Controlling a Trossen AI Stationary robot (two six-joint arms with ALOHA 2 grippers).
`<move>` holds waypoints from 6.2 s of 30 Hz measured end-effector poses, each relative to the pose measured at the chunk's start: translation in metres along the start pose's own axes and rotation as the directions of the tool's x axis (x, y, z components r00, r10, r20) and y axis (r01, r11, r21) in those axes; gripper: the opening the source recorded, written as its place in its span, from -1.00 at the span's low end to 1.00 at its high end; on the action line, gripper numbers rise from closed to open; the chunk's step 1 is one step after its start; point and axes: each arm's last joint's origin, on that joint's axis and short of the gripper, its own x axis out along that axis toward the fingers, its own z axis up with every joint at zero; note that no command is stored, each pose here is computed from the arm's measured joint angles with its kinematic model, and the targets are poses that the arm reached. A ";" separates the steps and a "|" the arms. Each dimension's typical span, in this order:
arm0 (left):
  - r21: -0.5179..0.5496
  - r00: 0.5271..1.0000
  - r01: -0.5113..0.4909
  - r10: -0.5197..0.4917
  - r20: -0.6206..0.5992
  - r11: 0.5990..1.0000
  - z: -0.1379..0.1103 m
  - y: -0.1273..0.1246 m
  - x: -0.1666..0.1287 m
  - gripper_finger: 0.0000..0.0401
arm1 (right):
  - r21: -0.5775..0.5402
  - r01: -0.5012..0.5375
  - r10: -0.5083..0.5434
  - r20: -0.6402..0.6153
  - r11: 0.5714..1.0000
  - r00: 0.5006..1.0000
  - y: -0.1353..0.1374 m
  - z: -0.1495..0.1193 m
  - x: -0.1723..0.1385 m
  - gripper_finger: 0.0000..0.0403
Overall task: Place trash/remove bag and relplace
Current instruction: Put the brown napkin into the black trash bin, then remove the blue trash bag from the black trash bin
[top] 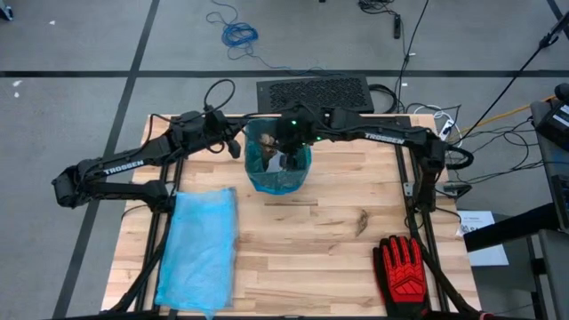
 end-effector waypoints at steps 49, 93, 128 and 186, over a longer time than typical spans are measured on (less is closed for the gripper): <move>0.030 0.998 0.001 0.001 -0.067 1.000 -0.007 0.000 0.000 -1.00 | 0.655 0.492 0.184 -0.688 0.573 0.702 0.124 -0.260 -0.063 -0.18; 0.056 0.997 0.003 0.001 -0.072 0.998 0.010 -0.001 0.015 -1.00 | 0.493 0.237 -0.113 -0.268 0.837 0.957 0.096 -0.158 -0.114 -1.00; 0.124 0.996 -0.004 0.015 -0.087 0.992 0.012 -0.001 0.013 -1.00 | 0.190 -0.027 -0.035 0.316 0.981 0.948 -0.022 -0.042 0.008 -0.16; 0.700 0.955 0.263 -0.074 -0.288 0.664 -0.060 -0.164 0.011 -0.35 | 0.059 0.025 -0.031 0.102 0.998 0.994 -0.014 -0.049 -0.081 0.15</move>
